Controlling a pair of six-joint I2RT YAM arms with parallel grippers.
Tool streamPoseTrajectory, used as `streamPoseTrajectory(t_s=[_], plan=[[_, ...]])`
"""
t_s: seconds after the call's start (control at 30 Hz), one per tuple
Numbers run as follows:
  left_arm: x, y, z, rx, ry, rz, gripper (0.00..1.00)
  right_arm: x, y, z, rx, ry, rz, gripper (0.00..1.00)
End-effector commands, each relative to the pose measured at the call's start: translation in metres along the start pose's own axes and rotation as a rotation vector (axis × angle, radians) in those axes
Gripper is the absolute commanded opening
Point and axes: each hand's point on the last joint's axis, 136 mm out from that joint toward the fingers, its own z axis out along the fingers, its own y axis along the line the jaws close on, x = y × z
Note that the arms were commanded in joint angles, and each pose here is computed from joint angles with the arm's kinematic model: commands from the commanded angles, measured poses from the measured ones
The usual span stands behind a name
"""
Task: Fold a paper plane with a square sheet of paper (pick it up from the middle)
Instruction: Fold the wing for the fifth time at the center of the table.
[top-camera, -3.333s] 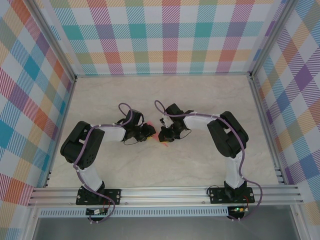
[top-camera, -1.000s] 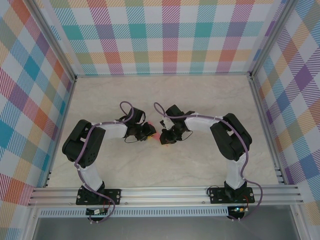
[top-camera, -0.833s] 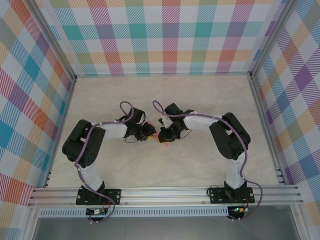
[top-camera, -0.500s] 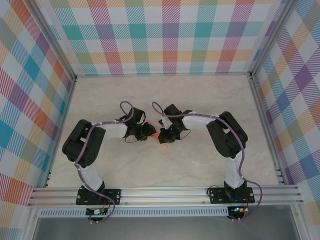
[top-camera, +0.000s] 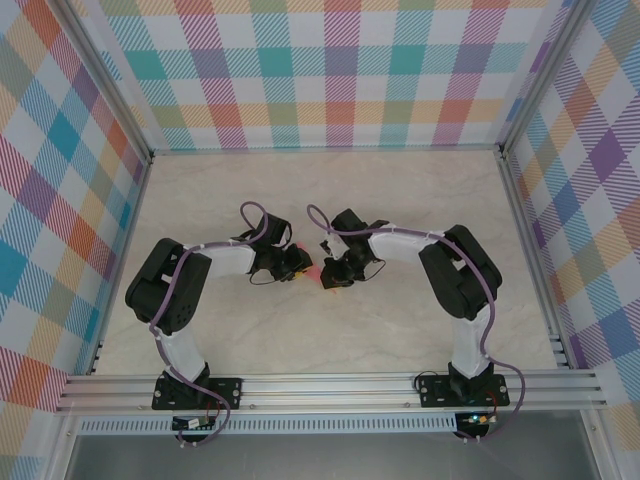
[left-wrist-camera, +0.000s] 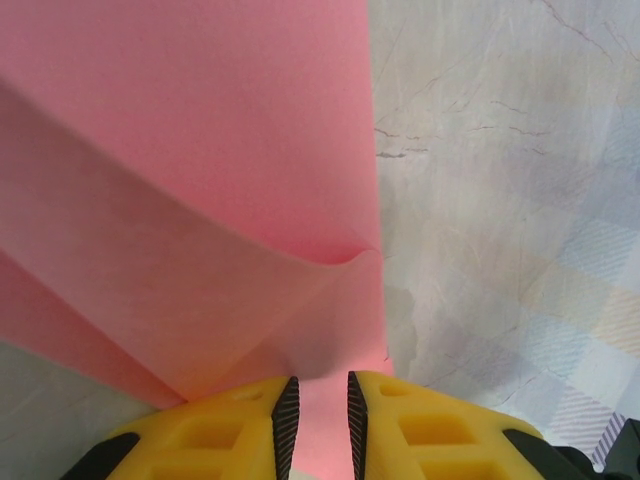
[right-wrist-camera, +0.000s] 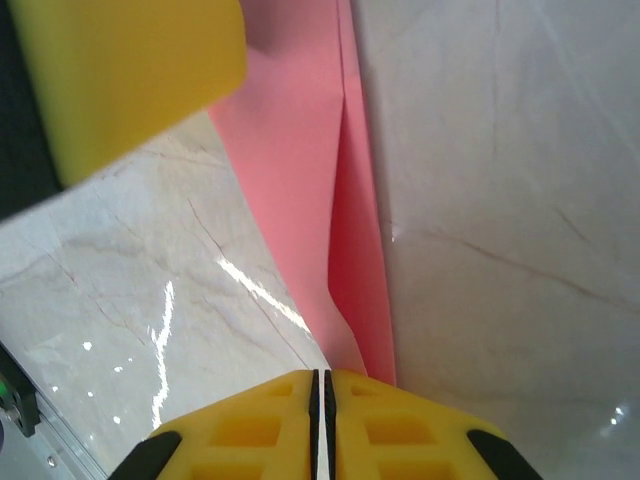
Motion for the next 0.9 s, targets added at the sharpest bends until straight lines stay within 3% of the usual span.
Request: streamPoseTrajectory(t_s=[0.0,0.3,0.57,0.87], plan=[[0.01,0.055,0.015,-0.201,0.011,-0.052,0.25,0.02,-0.008,-0.001,0.016,0.051,0.011,0.12],[0.011,0.055,0.015,-0.199,0.014,-0.05,0.25,0.037,-0.032,0.005,0.097,0.077,0.052,0.11],[0.011,0.054,0.015,-0.191,0.016,-0.048,0.25,-0.007,0.024,-0.018,-0.082,-0.077,-0.043,0.13],[0.012,0.053,0.015,-0.182,0.021,-0.048,0.25,-0.027,0.019,0.002,-0.067,-0.061,-0.023,0.12]])
